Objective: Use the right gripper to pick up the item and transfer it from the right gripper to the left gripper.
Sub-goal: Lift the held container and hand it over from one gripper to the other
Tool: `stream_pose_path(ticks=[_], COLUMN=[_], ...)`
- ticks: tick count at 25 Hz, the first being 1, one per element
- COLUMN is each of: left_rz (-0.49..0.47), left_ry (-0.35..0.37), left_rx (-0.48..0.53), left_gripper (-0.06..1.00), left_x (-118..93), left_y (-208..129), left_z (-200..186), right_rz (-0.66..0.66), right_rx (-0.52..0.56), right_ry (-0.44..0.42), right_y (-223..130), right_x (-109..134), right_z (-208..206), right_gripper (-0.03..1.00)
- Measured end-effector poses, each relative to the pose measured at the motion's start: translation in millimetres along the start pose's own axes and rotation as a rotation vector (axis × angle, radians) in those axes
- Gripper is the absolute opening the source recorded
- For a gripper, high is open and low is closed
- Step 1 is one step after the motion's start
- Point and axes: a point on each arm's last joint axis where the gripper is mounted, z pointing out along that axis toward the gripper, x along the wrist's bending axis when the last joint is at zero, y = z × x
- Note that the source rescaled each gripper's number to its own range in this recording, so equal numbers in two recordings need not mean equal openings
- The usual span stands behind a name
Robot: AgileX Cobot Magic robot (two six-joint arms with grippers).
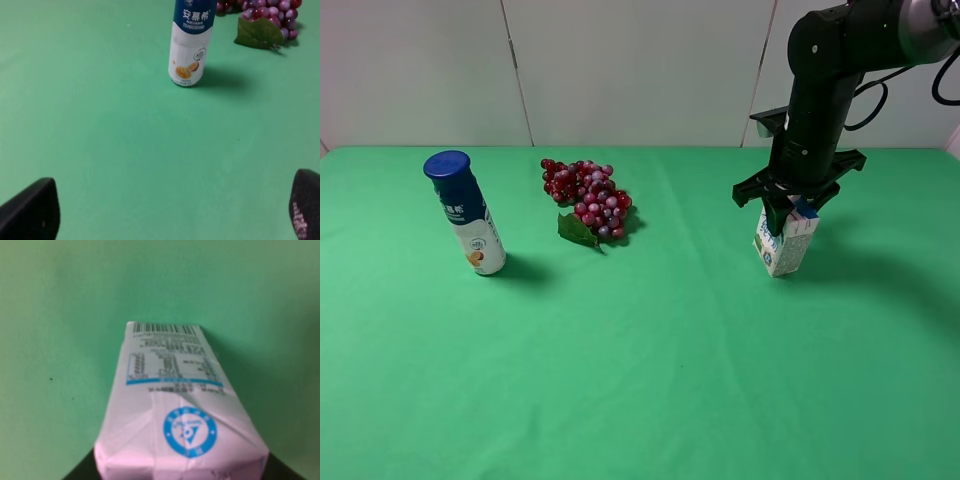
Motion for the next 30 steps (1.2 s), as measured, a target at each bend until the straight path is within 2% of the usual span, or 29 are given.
stream_pose_path(ticks=[11,16,25,30], left_rz=[0.0,0.0,0.0,0.0], left_ry=[0.0,0.0,0.0,0.0], left_rx=[0.0,0.0,0.0,0.0], left_gripper=[0.84,0.84,0.84,0.84], left_x=[0,0,0,0], left_y=[0,0,0,0], left_z=[0,0,0,0], right_rz=[0.001,0.011,0.072,0.09], right_rx=[-0.006,-0.068,-0.215,-0.236], right_ry=[0.0,0.006,0.112,0.171], right_y=[0,-4,-21,-33], right_x=[0,-2,1,4], right_z=[-3,-28,-92,-114], right_gripper=[0.0,0.0,0.0,0.0])
